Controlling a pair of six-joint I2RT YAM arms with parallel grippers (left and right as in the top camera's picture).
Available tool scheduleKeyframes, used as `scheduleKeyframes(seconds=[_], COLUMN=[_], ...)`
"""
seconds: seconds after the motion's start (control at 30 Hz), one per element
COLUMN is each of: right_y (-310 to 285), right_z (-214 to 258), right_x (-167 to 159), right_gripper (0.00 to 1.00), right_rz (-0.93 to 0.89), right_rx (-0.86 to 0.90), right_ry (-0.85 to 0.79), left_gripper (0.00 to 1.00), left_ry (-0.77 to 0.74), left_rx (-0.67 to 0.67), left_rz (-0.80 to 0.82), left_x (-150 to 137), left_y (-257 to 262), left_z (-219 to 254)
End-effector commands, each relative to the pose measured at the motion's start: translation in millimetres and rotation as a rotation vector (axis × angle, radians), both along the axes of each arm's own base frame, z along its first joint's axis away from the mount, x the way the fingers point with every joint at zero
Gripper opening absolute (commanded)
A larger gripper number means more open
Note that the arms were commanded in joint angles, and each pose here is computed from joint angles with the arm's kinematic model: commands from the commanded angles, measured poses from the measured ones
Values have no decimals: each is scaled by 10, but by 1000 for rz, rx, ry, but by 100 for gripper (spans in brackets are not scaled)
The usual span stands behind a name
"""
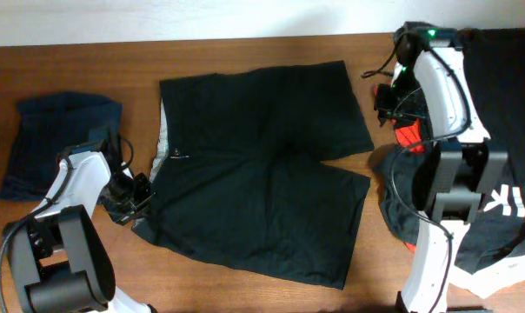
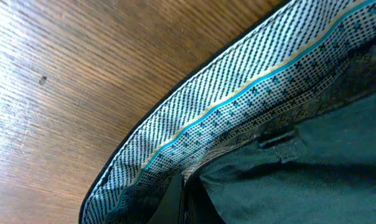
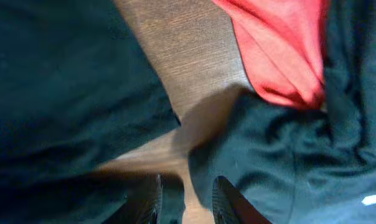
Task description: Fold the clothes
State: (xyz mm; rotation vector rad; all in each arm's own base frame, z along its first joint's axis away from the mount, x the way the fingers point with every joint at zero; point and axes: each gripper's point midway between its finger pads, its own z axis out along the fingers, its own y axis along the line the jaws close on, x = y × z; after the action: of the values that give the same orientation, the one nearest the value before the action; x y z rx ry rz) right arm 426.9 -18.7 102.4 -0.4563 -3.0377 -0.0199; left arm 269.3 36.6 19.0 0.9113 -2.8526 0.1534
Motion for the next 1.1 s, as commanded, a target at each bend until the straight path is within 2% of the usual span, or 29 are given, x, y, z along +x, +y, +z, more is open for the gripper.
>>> scheduleKeyframes(seconds=[0.0, 0.13, 0.3, 0.43, 0.6, 0.63, 0.67, 0.77, 0.9, 0.93, 0.97, 1.0, 1.07], right_y=[167, 432, 381, 527, 802, 821, 823, 815, 725, 704, 705, 707, 716], right_z=[388, 429, 498, 27, -757, -858, -915, -1060, -1188, -1226, -1246, -1250, -1258], right_x=[-242, -514, -1143, -1544, -1585, -1554, -1536, -1470, -1573, -1599, -1594, -1568, -1432], right_gripper=[31, 32, 33, 39, 40, 44, 45, 59, 60, 59, 52, 36, 11], right_rz=[3, 14, 16, 29, 81, 80, 76, 83, 37, 29, 30, 31, 35], right_rx=[80, 234, 188, 223, 236, 231, 231, 225, 170, 158, 159, 160, 163], right_ry=[14, 85, 120, 192, 117, 86, 68, 11, 41, 49, 42, 31, -25], left_gripper=[0, 0, 0, 0, 0, 0, 0, 0, 0, 0, 0, 0, 0], left_ry=[-30, -30, -31, -38, -42, -42, -44, -45, -49, -52, -52, -52, -60], left_rx=[0, 1, 1, 2, 3, 3, 3, 4, 5, 5, 5, 6, 7], left_rz=[-13, -13, -13, -13, -13, -13, -13, -13, -13, -13, -13, -13, -13], left_x=[34, 33, 37, 53, 63, 63, 67, 72, 82, 87, 88, 89, 107], left_y=[3, 4, 5, 8, 10, 10, 10, 11, 14, 15, 15, 15, 19], left_z=[36, 36, 36, 34, 33, 33, 33, 32, 31, 31, 31, 31, 29])
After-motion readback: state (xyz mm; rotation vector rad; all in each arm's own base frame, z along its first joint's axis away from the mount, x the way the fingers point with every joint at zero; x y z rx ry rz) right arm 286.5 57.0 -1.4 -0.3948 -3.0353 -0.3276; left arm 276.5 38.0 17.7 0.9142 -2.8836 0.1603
